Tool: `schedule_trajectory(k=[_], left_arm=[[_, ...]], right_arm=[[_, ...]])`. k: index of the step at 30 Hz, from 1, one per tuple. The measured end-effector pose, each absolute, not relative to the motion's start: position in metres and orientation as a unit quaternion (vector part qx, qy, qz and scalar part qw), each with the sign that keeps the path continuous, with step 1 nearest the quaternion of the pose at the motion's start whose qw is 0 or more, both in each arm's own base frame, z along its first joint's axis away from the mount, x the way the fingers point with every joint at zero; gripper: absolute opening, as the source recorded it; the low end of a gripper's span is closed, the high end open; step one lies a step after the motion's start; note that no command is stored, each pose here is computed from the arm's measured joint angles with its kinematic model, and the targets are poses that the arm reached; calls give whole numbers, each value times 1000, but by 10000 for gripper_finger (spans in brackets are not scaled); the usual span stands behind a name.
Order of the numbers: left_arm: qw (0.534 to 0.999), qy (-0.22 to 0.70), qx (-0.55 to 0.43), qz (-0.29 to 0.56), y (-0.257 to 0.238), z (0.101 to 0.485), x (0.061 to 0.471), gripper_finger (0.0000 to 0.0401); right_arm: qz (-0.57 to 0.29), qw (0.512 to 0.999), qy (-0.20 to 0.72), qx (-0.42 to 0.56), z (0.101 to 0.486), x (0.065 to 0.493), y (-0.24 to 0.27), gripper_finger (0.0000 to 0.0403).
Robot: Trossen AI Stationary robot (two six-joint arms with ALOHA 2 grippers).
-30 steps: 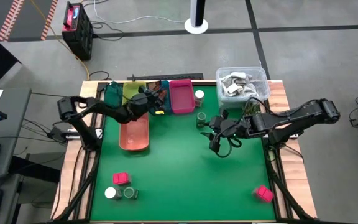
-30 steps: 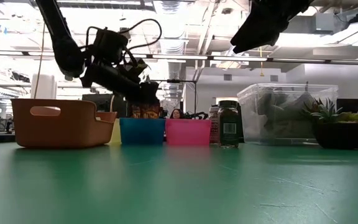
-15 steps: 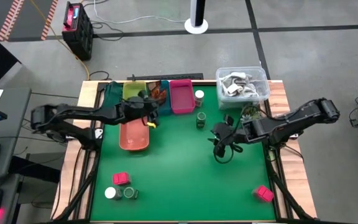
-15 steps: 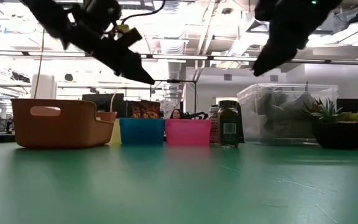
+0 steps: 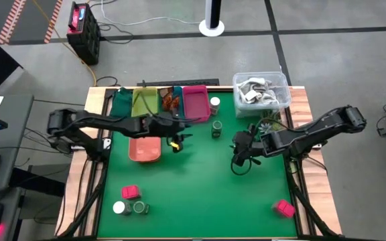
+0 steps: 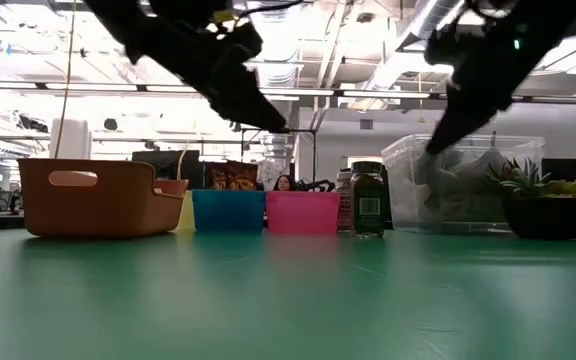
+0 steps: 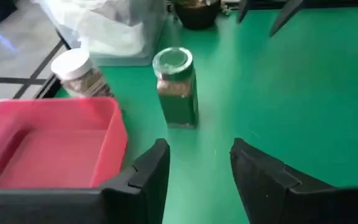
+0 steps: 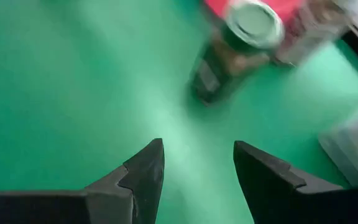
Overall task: Sort spices by type
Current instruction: Put the top green spice bottle into the orange bin
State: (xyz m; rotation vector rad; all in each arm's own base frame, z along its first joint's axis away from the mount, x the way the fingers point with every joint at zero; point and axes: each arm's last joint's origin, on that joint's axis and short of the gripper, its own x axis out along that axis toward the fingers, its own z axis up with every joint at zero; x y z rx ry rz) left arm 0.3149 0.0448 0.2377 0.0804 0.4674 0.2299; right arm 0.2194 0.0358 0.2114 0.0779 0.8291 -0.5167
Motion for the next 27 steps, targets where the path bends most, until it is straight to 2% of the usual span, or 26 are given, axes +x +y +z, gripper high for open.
schedule_trajectory(k=[7, 12, 17, 27], left_arm=[[961, 246, 56, 113, 56, 239, 363, 230], [958, 251, 73, 117, 69, 243, 391, 269], [962, 242, 79, 99, 83, 246, 408, 277], [972, 213, 73, 66, 107, 234, 428, 277]], right_arm=[[-267, 891, 362, 59, 193, 218, 32, 222], [-271, 885, 373, 61, 178, 210, 33, 232], [-282, 892, 349, 61, 166, 203, 41, 239], [-279, 916, 286, 37, 170, 197, 68, 240]])
